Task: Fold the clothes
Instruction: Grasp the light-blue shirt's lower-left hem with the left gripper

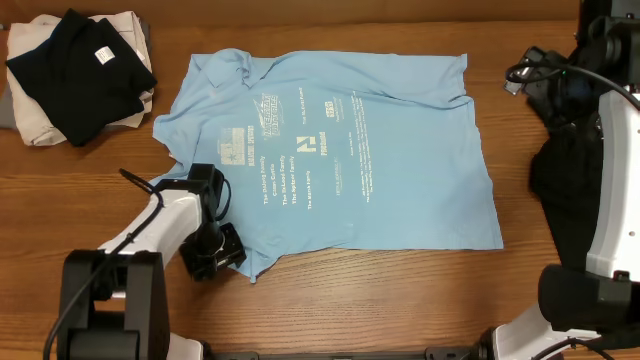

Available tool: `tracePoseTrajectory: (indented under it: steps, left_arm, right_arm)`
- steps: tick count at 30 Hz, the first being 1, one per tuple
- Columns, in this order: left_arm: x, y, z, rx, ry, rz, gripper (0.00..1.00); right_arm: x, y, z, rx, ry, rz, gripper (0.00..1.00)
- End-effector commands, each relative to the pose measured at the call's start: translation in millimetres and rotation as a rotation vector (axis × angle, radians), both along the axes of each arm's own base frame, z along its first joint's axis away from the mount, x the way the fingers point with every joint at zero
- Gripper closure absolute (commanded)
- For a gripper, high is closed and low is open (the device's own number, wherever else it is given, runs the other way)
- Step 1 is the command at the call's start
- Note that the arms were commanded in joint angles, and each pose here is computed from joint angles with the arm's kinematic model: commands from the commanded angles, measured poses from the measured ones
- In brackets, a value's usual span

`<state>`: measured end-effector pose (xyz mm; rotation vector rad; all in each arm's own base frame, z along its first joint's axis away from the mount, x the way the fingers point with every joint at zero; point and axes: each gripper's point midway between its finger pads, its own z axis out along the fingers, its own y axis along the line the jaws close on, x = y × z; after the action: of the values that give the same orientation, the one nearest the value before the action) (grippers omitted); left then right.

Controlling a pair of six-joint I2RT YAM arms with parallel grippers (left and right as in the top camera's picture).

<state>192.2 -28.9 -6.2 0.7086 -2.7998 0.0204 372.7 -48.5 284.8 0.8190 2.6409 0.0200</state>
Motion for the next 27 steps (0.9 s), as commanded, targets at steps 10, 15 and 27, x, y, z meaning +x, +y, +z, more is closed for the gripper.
tracePoseTrajectory:
  steps: [10,15,27]
  left_arm:
    - [-14,13,-20,0.070,0.068,-0.015,0.96]
    - [-20,14,-13,0.073,0.104,-0.016,0.96]
    - [-9,14,9,0.066,0.016,-0.037,0.96]
  right_arm:
    - [-3,-12,-47,0.008,0.100,-0.049,0.04]
    - [-15,-31,-106,0.058,0.197,-0.142,0.04]
    - [-69,-10,-195,0.212,0.422,-0.133,0.09]
